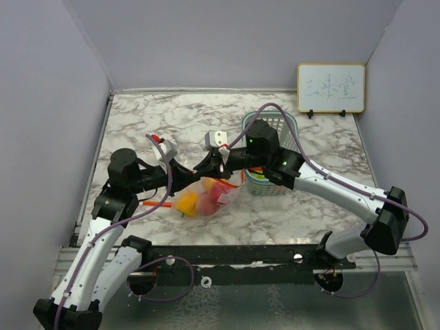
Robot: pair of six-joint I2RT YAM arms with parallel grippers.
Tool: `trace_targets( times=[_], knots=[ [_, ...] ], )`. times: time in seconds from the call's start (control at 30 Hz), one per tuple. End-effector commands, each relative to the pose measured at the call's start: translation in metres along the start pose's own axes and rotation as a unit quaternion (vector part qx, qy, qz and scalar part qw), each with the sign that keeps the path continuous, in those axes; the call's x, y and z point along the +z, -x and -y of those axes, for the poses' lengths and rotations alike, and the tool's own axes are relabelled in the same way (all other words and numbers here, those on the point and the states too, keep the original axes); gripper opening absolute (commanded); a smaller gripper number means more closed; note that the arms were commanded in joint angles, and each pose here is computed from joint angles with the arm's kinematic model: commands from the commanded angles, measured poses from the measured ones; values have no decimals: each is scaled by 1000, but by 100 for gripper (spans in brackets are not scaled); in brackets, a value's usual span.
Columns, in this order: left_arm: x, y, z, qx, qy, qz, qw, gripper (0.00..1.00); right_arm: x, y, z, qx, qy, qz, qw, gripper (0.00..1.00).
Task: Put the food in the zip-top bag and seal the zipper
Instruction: Zip the zipper food storage bag at the center of the board.
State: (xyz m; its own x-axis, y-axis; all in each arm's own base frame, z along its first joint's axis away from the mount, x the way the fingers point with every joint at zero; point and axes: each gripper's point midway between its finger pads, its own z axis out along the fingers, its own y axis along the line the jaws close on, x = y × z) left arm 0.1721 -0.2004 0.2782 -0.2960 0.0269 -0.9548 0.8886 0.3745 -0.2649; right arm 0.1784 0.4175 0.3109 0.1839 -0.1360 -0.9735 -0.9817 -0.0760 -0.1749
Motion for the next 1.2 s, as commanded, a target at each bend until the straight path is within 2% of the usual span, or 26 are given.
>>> trace_targets(
  times=[0.0,0.47,0.53,0.57,0.63,0.7,0.77,0.87,0.9,1.07,1.17],
  knots=[
    [-2,10,10,26,-21,13,999,0,3,19,7,-23,1,22,999,2],
    [-8,15,15,40,-17,12,999,0,-11,9,25,10,-19,2,1000,2],
    [-8,16,17,41,-21,13,999,0,-11,11,22,6,-10,5,1000,28],
    [-8,16,18,41,-21,14,999,0,-11,12,19,4,-2,8,1000,36],
    [-8,16,17,40,-22,14,999,0,-12,17,13,0,16,16,1000,42],
    [-7,17,18,41,-24,17,999,0,-11,20,9,0,29,21,999,42],
    [-7,16,18,41,-26,17,999,0,-10,22,10,2,29,22,999,38],
    [-7,17,18,42,-26,19,999,0,-7,19,13,11,30,16,999,21],
    [-7,17,18,42,-26,18,999,0,-6,18,13,14,33,15,999,18],
    [-7,17,18,43,-23,19,999,0,-2,19,7,27,60,15,998,21],
    [-8,17,18,44,-24,19,999,0,-2,14,3,31,74,9,997,32]
  ],
)
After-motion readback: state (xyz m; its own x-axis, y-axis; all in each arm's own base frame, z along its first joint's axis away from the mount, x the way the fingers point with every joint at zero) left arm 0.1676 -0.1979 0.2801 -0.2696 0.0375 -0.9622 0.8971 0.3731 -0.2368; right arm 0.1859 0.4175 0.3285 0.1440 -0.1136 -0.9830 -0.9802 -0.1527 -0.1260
